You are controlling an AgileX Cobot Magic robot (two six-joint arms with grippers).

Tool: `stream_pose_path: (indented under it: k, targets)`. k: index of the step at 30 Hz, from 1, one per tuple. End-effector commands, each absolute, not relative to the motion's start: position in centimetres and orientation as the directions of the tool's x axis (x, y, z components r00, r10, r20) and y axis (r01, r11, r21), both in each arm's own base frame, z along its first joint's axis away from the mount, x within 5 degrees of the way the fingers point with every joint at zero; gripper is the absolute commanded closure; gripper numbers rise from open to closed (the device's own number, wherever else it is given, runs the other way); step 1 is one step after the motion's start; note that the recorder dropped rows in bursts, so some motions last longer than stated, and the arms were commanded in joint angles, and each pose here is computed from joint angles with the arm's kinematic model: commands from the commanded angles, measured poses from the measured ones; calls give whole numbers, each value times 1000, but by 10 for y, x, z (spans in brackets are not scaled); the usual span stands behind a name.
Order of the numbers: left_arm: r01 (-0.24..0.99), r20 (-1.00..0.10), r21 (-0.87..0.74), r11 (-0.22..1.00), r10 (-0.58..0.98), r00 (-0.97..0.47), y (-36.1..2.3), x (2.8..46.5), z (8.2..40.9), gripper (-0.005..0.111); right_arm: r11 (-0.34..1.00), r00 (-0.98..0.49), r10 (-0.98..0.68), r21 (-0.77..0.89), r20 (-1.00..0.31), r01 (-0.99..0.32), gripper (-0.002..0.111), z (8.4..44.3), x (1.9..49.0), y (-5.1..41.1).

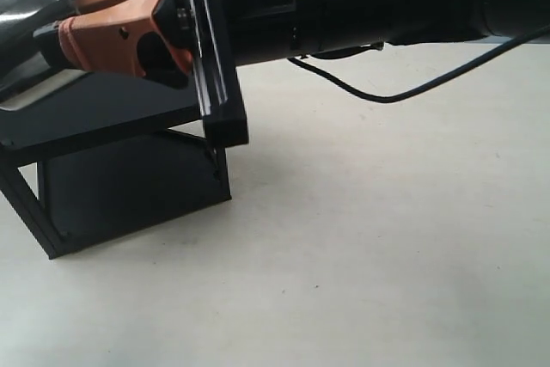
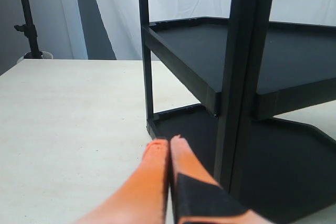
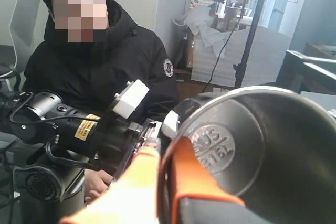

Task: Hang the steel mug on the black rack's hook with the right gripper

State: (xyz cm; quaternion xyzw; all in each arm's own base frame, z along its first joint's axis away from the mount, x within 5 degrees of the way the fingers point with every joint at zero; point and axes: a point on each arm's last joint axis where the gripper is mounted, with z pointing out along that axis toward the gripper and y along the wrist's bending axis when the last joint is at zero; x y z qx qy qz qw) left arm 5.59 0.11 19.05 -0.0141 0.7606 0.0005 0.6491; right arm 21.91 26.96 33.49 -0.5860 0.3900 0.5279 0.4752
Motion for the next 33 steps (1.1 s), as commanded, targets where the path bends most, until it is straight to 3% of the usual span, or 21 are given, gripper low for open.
stream_pose_path:
  k: [1,14,33]
  targets:
    - [-21,-990,-11,1000,-14,-143,1,56,192,105,-242,136,68,-148,-988,-959,109,337,221,269]
    - [-21,-990,-11,1000,-14,-143,1,56,192,105,-247,72,22,-75,-997,-966,109,311,233,278]
    - [-21,-990,-11,1000,-14,-143,1,56,192,105,-180,36,0,-36,-999,-983,109,306,255,262]
